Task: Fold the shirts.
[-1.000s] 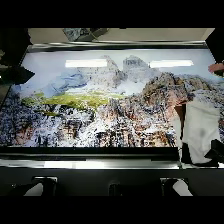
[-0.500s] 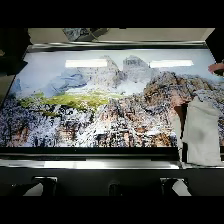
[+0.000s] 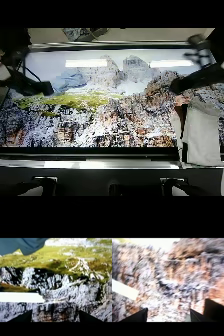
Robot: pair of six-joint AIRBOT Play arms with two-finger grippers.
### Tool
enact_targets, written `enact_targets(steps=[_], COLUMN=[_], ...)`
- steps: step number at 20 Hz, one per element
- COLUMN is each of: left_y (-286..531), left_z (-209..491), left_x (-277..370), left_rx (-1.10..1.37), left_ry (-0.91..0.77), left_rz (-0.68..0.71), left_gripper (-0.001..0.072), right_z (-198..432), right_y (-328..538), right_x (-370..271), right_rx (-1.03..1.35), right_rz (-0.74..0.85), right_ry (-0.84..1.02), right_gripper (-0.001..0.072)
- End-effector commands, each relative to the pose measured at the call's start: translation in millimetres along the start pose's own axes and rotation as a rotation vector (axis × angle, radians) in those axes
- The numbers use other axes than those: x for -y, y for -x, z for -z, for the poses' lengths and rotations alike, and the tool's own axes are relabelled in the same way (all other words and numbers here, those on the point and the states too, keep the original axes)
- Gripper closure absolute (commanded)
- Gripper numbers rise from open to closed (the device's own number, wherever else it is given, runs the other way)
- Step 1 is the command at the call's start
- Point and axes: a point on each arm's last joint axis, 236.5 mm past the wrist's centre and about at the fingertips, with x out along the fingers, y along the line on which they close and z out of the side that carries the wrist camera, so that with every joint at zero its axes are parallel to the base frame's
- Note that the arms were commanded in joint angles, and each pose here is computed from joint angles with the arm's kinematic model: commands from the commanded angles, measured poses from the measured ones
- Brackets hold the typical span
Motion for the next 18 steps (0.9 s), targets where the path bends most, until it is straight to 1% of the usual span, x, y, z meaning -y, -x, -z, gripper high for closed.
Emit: enact_targets(steps=[1,5,9,18], left_y=[-30,-30,-30,-31], left_z=[61,65,65,65], left_x=[22,21,21,21], left_rx=[-0.109,-0.054,-0.057,-0.058], left_ry=[0.041,0.032,0.033,0.033], left_rz=[0.036,0.035,0.036,0.036], left_gripper=[0.0029,0.0028,0.0028,0.0028], right_z=[39,33,35,35], right_y=[-66,-82,-82,-82], right_x=[-76,-93,-84,-84], right_rx=[-0.273,-0.256,-0.266,-0.266], right_rz=[-0.205,-0.214,-0.18,-0.18], right_ry=[0.053,0.09,0.098,0.098], right_gripper=[0.0087,0.0089,0.0089,0.0089])
